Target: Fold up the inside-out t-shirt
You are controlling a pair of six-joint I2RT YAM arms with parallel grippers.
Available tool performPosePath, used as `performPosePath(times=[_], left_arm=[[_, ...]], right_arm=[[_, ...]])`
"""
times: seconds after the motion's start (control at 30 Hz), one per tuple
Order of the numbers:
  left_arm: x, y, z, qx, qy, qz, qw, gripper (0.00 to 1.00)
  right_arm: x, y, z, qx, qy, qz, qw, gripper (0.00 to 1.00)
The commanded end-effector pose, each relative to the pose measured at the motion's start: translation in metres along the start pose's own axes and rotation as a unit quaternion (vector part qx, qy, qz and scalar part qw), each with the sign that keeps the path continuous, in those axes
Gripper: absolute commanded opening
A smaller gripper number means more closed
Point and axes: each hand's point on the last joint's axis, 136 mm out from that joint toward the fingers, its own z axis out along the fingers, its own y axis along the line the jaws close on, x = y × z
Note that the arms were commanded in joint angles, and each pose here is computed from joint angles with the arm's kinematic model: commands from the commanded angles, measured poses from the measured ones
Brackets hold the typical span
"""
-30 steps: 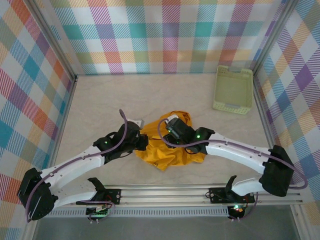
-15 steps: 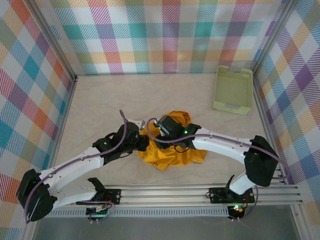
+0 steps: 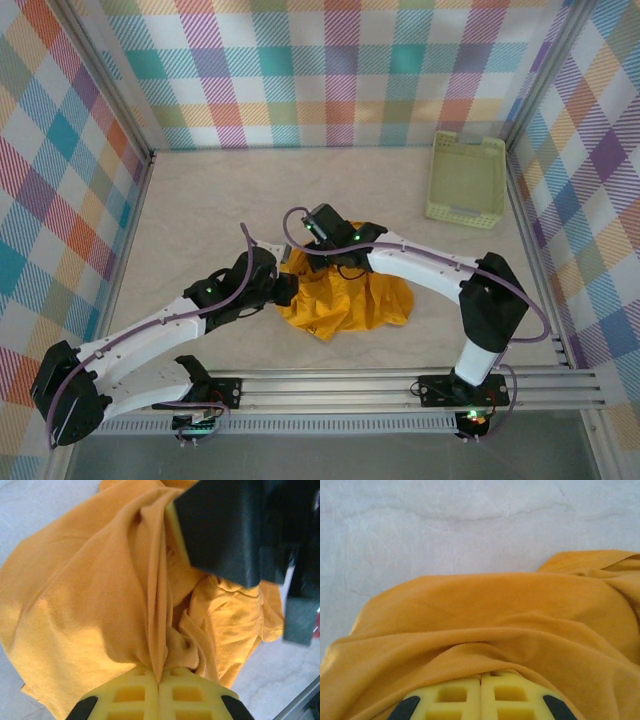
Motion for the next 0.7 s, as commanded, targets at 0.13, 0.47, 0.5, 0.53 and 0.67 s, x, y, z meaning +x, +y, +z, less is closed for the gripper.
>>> performPosePath(times=[0.13, 0.47, 0.5, 0.53, 0.67], left_arm=[[0.022, 0.008, 0.001, -0.012, 0.025, 0.029, 0.999, 0.0], [0.023, 0.016, 0.013, -0.035, 0.026, 0.022, 0.999, 0.0], [0.023, 0.017, 0.013, -0.038, 0.026, 0.023, 0.999, 0.0], [0.022, 0.018, 0.013, -0.041, 0.024, 0.021, 0.999, 0.0], [0.018, 0.016, 0.013, -0.038, 0.015, 0.019, 0.999, 0.0]], right_arm=[[-0.038, -0.049, -0.012, 0.025, -0.035, 0.065, 0.997, 0.0], [-0.01, -0.038, -0.032, 0.018, -0.007, 0.024, 1.0, 0.43], [-0.004, -0.035, -0.039, 0.015, -0.001, 0.018, 1.0, 0.46], [0.003, -0.03, -0.045, 0.012, 0.004, 0.013, 1.0, 0.48], [0.03, -0.007, -0.058, -0.002, 0.019, 0.004, 1.0, 0.48]])
